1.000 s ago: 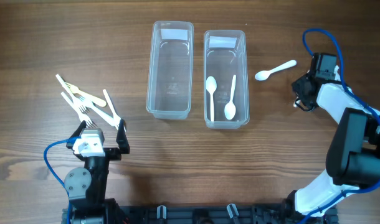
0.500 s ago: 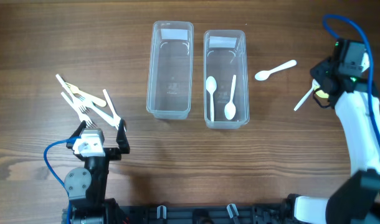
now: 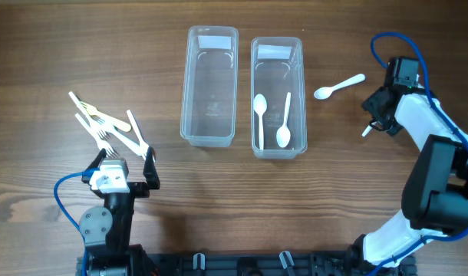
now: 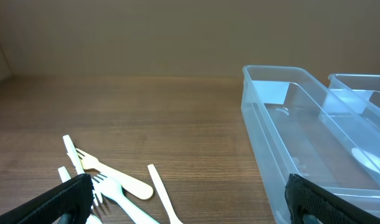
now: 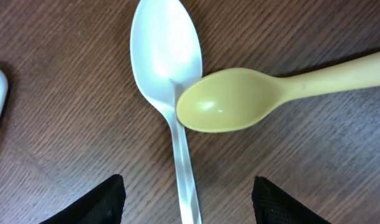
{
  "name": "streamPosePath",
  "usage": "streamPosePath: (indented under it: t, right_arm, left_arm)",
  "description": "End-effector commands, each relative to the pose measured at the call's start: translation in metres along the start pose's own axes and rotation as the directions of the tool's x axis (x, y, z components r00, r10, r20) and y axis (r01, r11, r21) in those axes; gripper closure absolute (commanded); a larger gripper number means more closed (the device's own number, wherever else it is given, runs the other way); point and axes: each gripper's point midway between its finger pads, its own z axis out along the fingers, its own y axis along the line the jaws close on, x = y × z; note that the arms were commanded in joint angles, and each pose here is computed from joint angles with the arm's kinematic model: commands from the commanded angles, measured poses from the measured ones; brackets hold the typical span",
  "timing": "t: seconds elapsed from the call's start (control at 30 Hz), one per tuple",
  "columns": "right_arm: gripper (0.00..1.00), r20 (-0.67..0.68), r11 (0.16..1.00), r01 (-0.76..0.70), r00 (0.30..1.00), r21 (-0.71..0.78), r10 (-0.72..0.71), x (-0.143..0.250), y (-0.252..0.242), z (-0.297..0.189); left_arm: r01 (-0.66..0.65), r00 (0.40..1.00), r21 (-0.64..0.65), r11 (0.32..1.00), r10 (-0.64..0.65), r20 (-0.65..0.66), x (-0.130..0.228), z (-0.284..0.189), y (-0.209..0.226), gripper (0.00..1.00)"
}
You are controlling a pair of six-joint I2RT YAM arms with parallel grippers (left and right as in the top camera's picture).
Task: Pack container
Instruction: 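Reach the right gripper to the spoons and grasp a white spoon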
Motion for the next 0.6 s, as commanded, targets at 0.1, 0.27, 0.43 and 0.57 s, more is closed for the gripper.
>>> streamPosePath:
  t: [0.1, 0.27, 0.43, 0.57]
  right_arm:
    - [0.36, -0.002, 0.999, -0.019, 1.000, 0.034, 0.019, 0.004, -0.003, 0.023]
    - [0.37, -0.003, 0.999, -0.019, 1.000, 0.037, 0.019, 0.004, -0.003, 0.029]
    - [0.76, -0.024, 0.999, -0.011, 1.000, 0.052, 0.013, 0.009, -0.007, 0.029]
    - [0.96, -0.040, 0.998, 0.005, 0.999, 0.062, -0.002, 0.013, -0.009, 0.029]
  left_arm:
    - [-0.021, 1.000, 0.008, 1.000, 0.021, 0.003, 0.001, 0.000, -0.002, 0.00]
    - [-0.021, 1.000, 0.008, 1.000, 0.021, 0.003, 0.001, 0.000, -0.002, 0.00]
    - [-0.021, 1.000, 0.008, 1.000, 0.021, 0.003, 0.001, 0.000, -0.002, 0.00]
    - [-0.021, 1.000, 0.008, 1.000, 0.021, 0.003, 0.001, 0.000, -0.002, 0.00]
